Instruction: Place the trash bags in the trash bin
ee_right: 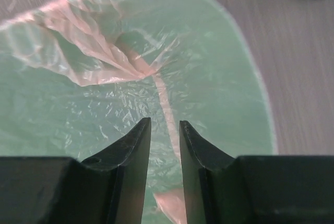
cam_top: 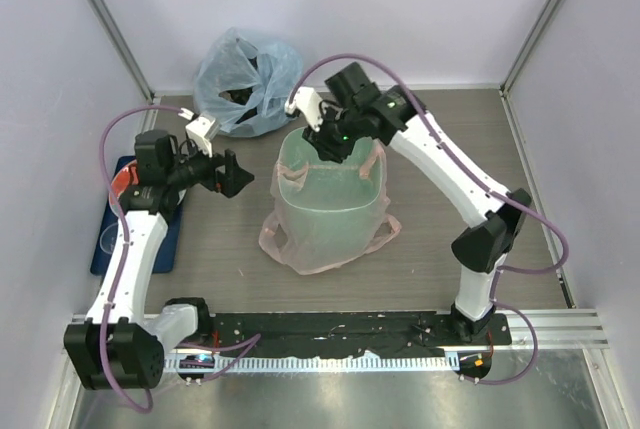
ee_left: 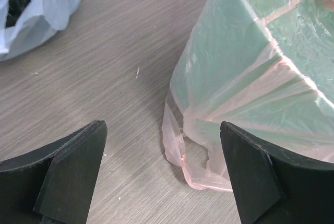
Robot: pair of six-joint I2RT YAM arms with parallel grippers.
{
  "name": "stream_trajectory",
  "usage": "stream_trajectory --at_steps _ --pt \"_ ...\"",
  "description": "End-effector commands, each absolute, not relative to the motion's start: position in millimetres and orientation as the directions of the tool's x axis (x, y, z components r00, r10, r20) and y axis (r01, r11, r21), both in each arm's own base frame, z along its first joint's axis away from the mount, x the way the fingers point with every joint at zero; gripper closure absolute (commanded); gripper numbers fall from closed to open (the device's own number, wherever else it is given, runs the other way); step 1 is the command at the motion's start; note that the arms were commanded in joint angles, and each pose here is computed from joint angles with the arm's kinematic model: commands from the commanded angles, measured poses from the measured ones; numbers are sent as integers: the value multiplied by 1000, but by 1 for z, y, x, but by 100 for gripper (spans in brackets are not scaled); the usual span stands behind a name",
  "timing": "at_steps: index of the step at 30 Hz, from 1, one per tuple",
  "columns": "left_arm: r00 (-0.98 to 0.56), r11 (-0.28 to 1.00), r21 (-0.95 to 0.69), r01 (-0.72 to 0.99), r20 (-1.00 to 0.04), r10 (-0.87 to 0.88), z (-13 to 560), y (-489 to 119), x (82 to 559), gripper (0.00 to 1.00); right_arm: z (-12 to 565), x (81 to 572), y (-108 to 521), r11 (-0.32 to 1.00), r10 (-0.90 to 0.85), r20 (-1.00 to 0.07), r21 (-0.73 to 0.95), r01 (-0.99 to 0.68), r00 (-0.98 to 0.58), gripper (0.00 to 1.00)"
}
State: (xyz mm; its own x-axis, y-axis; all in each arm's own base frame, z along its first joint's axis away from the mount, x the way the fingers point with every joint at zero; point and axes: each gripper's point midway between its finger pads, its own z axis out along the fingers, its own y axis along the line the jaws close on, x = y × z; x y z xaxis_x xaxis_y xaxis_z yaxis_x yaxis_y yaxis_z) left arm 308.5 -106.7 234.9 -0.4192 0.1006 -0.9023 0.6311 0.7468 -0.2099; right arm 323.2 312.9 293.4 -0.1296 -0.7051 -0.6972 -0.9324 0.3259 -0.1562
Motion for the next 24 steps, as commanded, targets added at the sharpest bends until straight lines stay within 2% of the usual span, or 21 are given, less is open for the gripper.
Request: stream_trajectory --at_steps 1,7,24 --pt "-368 772 -164 614 -925 96 250 -102 300 5 253 335 312 384 -759 -630 -224 -896 -168 67" --pt "-355 790 -138 597 -929 106 250 -97 289 5 181 326 306 327 -837 -519 -219 -919 -173 70" --pt "-367 796 -156 585 -926 88 262 -97 282 4 54 299 296 274 -875 -421 -29 -961 -237 74"
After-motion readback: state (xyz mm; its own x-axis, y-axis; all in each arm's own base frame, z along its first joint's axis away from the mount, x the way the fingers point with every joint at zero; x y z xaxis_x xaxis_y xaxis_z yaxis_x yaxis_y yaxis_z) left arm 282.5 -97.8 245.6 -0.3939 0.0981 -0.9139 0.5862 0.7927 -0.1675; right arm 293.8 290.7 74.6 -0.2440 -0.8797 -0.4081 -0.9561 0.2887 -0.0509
